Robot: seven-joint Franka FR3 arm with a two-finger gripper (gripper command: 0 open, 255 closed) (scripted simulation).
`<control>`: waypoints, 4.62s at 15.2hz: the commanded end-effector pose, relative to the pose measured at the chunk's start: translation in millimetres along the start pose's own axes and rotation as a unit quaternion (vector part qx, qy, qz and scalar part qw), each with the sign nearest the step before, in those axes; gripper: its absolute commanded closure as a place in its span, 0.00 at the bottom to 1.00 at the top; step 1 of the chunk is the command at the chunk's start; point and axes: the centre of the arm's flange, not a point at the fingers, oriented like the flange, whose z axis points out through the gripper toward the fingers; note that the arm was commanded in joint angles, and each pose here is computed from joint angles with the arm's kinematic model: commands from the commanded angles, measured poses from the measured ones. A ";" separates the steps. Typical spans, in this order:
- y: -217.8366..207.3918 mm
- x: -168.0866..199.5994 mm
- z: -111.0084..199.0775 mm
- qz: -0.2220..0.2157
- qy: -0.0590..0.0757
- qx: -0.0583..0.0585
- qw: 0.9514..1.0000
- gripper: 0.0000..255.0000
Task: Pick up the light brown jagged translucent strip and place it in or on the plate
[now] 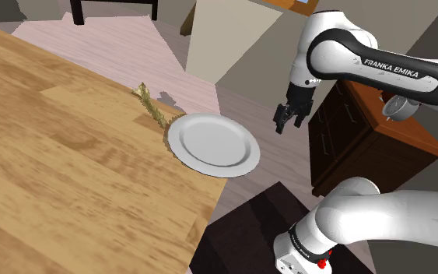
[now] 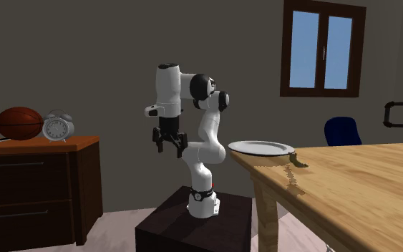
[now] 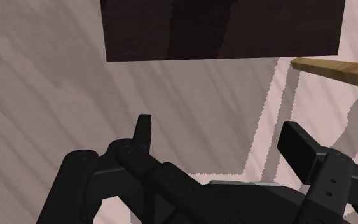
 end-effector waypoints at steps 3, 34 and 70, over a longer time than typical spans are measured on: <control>-22.4 5.4 -6.1 -0.005 0.006 0.007 1.000 0.00; -359.8 50.9 -146.2 -0.077 0.097 0.118 0.985 0.00; -413.9 97.9 -155.3 0.011 0.032 0.083 0.996 0.00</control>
